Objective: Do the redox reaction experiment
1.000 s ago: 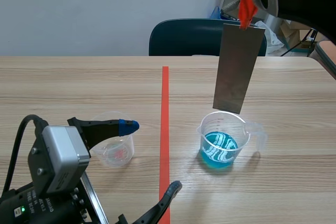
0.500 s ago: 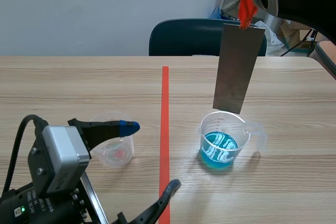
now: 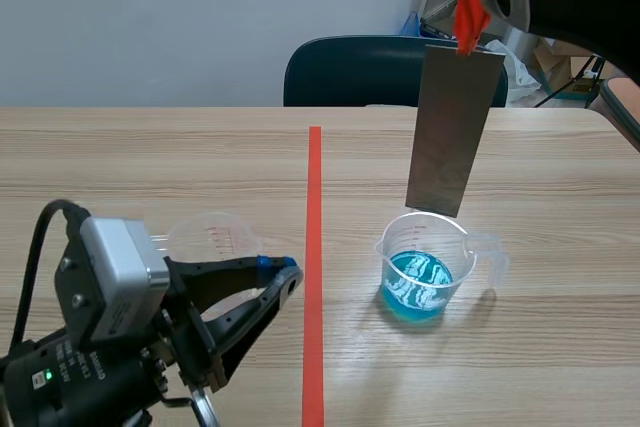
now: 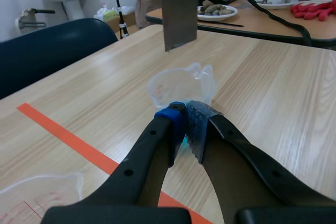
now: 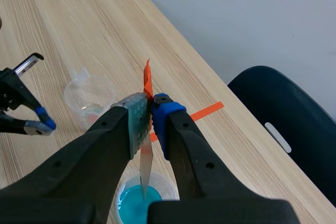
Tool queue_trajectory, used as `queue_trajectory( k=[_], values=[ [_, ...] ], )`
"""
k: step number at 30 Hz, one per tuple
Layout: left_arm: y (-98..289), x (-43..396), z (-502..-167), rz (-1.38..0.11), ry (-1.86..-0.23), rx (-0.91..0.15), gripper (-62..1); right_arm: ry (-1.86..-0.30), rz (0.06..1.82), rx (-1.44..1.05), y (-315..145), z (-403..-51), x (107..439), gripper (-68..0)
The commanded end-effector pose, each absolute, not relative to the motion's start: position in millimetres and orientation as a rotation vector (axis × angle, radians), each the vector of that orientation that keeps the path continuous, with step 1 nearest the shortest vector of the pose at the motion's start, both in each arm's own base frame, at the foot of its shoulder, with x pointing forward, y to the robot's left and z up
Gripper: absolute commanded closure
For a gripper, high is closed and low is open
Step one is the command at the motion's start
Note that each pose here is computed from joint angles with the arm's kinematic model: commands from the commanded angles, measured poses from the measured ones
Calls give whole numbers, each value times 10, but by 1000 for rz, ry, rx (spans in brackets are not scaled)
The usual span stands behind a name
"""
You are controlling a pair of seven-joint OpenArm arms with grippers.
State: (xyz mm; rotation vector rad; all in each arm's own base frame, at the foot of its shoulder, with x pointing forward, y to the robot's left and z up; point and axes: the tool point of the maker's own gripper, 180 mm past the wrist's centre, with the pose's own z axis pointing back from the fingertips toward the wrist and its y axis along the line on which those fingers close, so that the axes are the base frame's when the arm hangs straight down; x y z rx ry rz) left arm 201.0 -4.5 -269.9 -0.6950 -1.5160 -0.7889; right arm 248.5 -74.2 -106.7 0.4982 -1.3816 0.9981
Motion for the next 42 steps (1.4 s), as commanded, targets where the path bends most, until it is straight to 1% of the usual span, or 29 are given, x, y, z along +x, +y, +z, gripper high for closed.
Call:
queue_trajectory(
  k=[1,8,11,17,28,30,36,42],
  values=[
    [-64,2099,-2590,-759,-1545,-713,-27,-1400,1022,500,-724,-996,2463,-6],
    [-146,2326,-2566,-702,-1465,-735,-27,-1400,1022,500,-724,-997,2463,-6],
    [-205,2371,-2508,-693,-1459,-758,-27,-1400,1022,500,-724,-997,2463,-6],
    [-354,2356,-2451,-738,-1459,-792,-27,-1400,1022,500,-724,-997,2463,-6],
    [-652,2288,-2338,-734,-1484,-861,-27,-1400,1022,500,-724,-996,2463,-6],
    [-686,2282,-2330,-722,-1488,-862,-27,-1401,1022,501,-724,-995,2463,-6],
    [-729,2338,-2382,-677,-1483,-800,-27,-1400,1022,500,-724,-996,2463,-6],
    [-737,2348,-2403,-649,-1485,-775,-27,-1400,1022,500,-724,-996,2463,-6]
  ],
)
